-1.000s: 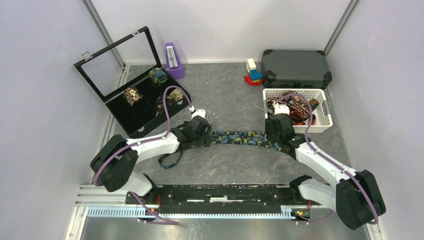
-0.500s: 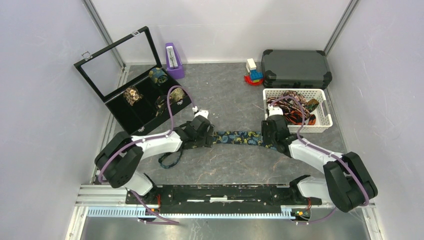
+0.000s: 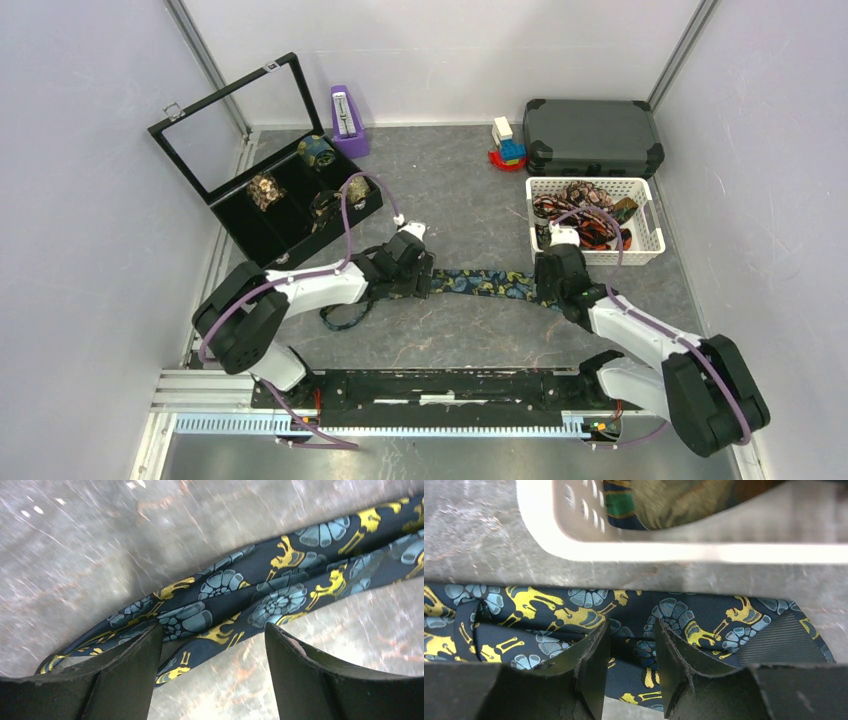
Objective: Roll the ties
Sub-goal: Flatten out the tie at the center of the board.
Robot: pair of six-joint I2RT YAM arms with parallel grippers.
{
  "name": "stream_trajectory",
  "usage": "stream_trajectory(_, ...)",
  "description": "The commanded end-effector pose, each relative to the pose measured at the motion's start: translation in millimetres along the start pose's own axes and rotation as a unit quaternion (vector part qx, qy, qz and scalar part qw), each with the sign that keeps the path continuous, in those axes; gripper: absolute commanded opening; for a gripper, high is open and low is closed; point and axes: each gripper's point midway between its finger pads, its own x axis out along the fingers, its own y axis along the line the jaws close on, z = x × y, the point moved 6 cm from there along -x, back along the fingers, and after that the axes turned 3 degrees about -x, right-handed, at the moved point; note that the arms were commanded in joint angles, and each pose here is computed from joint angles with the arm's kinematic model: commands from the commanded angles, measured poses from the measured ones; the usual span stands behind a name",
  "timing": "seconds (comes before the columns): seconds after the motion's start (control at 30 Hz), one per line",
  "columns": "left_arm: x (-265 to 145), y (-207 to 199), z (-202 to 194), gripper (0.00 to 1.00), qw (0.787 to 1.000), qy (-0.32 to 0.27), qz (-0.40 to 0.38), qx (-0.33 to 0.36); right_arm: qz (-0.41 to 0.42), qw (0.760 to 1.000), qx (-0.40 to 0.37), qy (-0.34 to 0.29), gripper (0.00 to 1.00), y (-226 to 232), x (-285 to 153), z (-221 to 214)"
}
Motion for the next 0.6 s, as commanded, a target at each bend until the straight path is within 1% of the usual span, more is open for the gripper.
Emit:
stream_trajectory(0.0, -24.4, -10.0, -32.9, 0.80, 0.997, 0.059, -0.041, 0.016, -0.064, 0.997, -0.005, 0.044, 0.45, -24.3, -13.3, -25.3)
stream_trajectory(0.07, -37.8, -22.6, -39.0, 0.80, 0.996, 0.066, -0.059, 0.032, -0.067, 0.997, -0.005, 0.035, 0.45, -26.3, -17.8, -22.1)
stream_trajectory(0.13, -53.7, -34.4, -36.9, 0.80, 0.995, 0.056, -0.066, 0.053, -0.065, 0.998, -0.004, 0.024, 0.45, -26.3, -22.5, -15.5)
stream_trajectory(0.2, -68.8, -38.8, -25.3, 0.80, 0.996, 0.033, -0.058, 0.061, -0.053, 0.999, 0.001, 0.012, 0.45, -22.7, -27.4, -5.7)
stream_trajectory(0.33, -88.3, -37.5, 5.4, 0.81, 0.996, -0.028, -0.038, 0.076, 0.003, 1.000, 0.021, -0.007, 0.47, -7.3, -36.9, 14.4)
stream_trajectory(0.43, -85.7, -32.5, 16.8, 0.81, 0.994, -0.048, -0.012, 0.098, 0.023, 0.999, 0.029, -0.013, 0.47, -1.7, -39.9, 18.6)
stream_trajectory(0.57, -64.9, -27.6, 23.4, 0.81, 0.994, -0.042, 0.003, 0.102, 0.039, 0.999, 0.035, -0.012, 0.47, 3.1, -37.7, 17.5)
